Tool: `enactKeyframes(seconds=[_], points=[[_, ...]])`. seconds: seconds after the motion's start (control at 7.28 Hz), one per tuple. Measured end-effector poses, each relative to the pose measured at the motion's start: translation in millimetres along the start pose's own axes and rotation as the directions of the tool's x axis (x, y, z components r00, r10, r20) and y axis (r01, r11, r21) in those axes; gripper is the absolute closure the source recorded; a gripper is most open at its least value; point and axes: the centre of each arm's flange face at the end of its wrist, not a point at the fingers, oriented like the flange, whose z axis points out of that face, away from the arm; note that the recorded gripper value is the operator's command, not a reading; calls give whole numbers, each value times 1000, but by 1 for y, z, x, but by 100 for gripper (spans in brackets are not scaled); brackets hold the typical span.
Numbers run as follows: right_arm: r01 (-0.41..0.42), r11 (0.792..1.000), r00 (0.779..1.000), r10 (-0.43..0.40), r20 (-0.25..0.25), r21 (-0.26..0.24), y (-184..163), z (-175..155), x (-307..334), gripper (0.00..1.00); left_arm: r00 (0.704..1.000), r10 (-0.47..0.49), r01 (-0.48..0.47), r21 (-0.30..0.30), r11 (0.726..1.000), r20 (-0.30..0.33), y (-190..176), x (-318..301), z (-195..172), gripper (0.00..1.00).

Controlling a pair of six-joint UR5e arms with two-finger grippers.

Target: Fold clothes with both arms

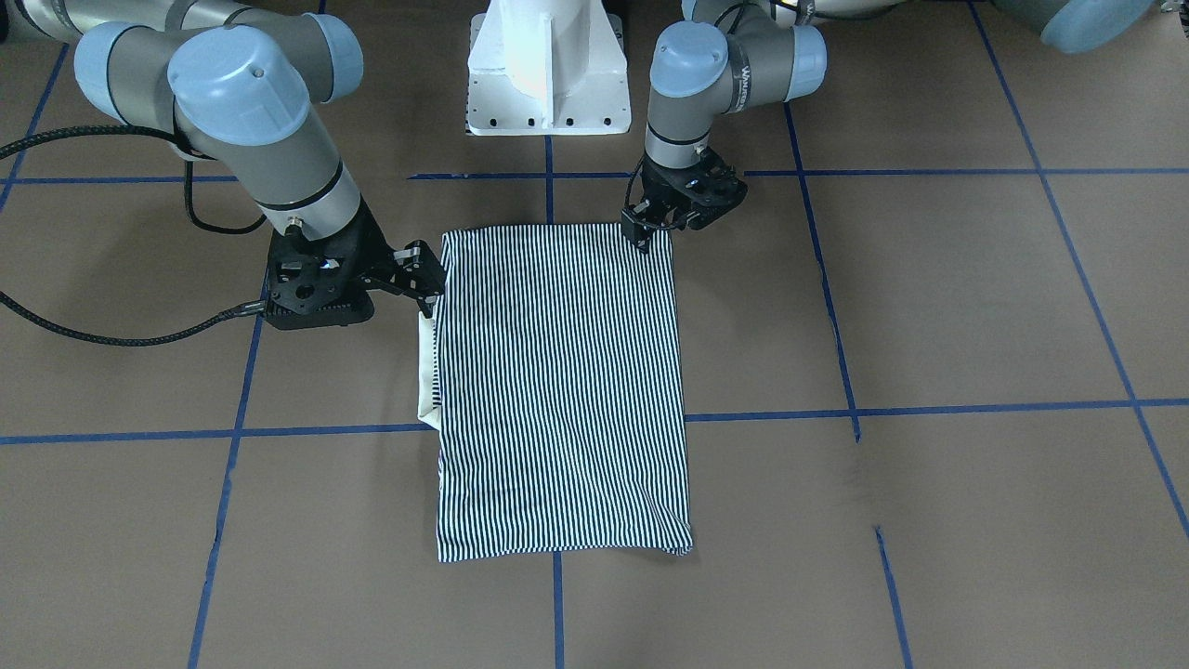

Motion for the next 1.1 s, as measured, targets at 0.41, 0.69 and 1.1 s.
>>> enactKeyframes(seconds=[0.41,0.69,1.1], points=[[-1,1000,1000,1,-2,1,-1,0,1,0,1000,7,-7,-2,1000,-4,2,2,-1,88],[-1,1000,1000,1,-5,1,-2,1,2,0,1000,10,-10,-6,1000,-12,4,5,-4,100],[-5,1000,1000,5,-5,-1,-1,2,2,0,999,18,-18,-9,1000,-28,4,7,-13,100]])
